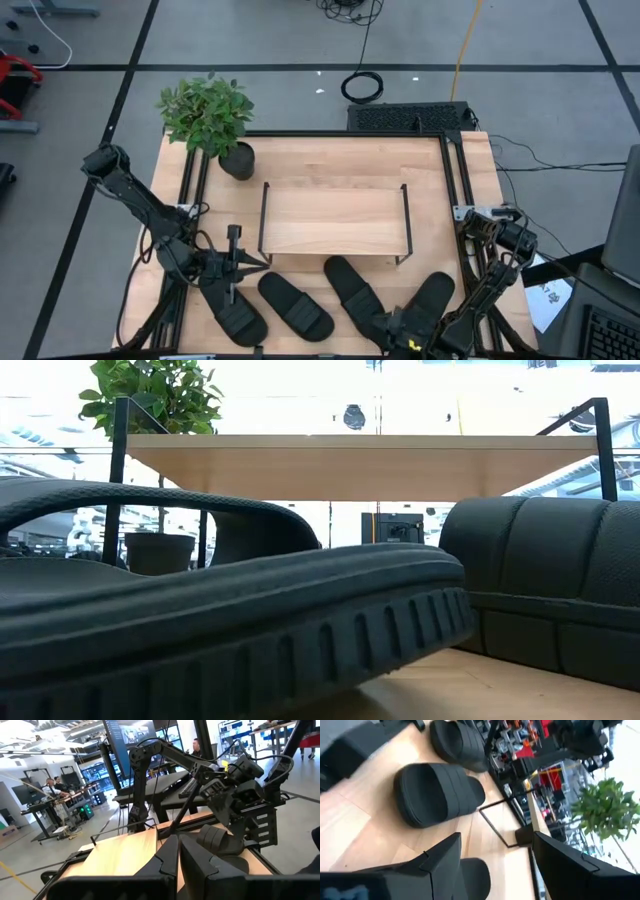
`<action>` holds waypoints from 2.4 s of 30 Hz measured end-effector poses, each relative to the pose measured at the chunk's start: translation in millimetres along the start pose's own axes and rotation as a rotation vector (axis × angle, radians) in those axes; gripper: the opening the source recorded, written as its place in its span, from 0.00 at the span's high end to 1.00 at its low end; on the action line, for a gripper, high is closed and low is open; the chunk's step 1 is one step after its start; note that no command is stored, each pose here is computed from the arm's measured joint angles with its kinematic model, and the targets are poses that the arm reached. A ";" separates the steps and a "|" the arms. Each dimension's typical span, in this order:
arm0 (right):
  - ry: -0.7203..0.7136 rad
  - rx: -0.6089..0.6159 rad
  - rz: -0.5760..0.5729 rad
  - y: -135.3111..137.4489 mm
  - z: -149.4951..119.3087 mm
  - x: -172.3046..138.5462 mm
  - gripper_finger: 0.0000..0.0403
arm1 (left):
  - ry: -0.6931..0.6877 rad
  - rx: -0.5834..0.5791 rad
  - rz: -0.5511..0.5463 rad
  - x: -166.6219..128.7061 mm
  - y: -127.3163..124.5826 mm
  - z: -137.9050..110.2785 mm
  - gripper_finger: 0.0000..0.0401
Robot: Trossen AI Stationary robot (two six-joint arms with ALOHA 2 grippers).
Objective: Pick and place slides into the shelf
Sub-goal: Put the black slide on the shelf
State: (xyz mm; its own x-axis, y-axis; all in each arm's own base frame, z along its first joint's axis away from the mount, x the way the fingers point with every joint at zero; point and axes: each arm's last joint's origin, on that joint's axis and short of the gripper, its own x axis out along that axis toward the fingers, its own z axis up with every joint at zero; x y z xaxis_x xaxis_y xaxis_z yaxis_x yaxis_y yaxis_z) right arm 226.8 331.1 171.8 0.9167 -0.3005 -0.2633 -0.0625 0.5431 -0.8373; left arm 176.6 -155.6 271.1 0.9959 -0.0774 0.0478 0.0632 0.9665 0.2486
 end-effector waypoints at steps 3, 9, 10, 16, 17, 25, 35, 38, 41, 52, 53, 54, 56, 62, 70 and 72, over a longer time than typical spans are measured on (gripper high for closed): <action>0.004 0.031 0.101 3.4 -3.4 -1.1 0.40 | 0.003 0.002 -0.001 0.0 -0.1 -0.3 0.95; 0.050 0.031 0.171 9.6 -14.6 -11.3 0.32 | 0.003 -0.003 -0.002 -0.1 -0.1 -0.3 0.95; 0.056 0.036 0.190 10.3 -15.5 -12.0 0.31 | 0.003 -0.004 -0.002 -0.1 -0.1 -0.2 0.95; 0.087 -0.003 0.219 10.5 -20.7 -11.6 0.26 | 0.003 -0.004 -0.001 0.0 0.0 -0.2 0.95; 0.087 -0.010 0.210 10.1 -20.8 -11.3 0.26 | 0.003 -0.004 -0.001 0.0 0.0 -0.2 0.95; 0.118 0.002 0.210 5.3 -22.2 2.2 0.26 | 0.003 -0.006 -0.001 0.1 0.0 -0.2 0.95; 0.198 0.171 0.256 -0.2 -27.1 20.5 0.26 | 0.003 -0.008 -0.001 0.1 0.0 -0.2 0.95; 0.225 0.197 0.291 0.0 -29.2 21.9 0.26 | 0.003 -0.008 -0.001 0.1 0.0 -0.2 0.95; 0.240 0.180 0.300 -0.1 -31.3 21.9 0.26 | 0.003 -0.008 -0.001 0.1 0.0 -0.1 0.95; 0.282 0.064 0.284 12.6 -42.0 32.9 0.26 | 0.003 -0.007 -0.001 0.1 0.0 -0.1 0.95; 0.288 0.055 0.282 15.7 -43.6 35.1 0.26 | 0.003 -0.007 -0.001 0.1 0.0 -0.1 0.95; 0.293 0.047 0.271 17.8 -45.1 37.5 0.26 | 0.003 -0.006 -0.001 0.1 0.0 -0.1 0.95; 0.292 0.033 0.234 21.5 -46.9 39.3 0.26 | 0.003 -0.007 -0.001 0.1 0.0 0.0 0.95; 0.250 -0.013 0.115 21.5 -45.3 37.5 0.26 | 0.003 -0.006 -0.002 0.1 0.0 -0.1 0.95; 0.257 0.007 0.107 20.2 -45.9 42.1 0.26 | 0.003 -0.006 -0.002 0.1 0.0 0.1 0.95; 0.257 0.013 0.107 20.1 -45.7 42.9 0.26 | 0.003 -0.006 -0.002 0.1 0.0 0.0 0.95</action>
State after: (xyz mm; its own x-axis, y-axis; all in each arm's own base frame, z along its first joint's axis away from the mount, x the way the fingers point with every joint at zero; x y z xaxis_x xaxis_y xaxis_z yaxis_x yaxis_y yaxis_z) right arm 246.9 293.3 121.8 0.7748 -0.4288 -0.4646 -0.1471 0.5924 -0.7921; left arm 176.7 -155.6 271.1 0.9959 -0.0783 0.0448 0.0652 0.9679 0.2426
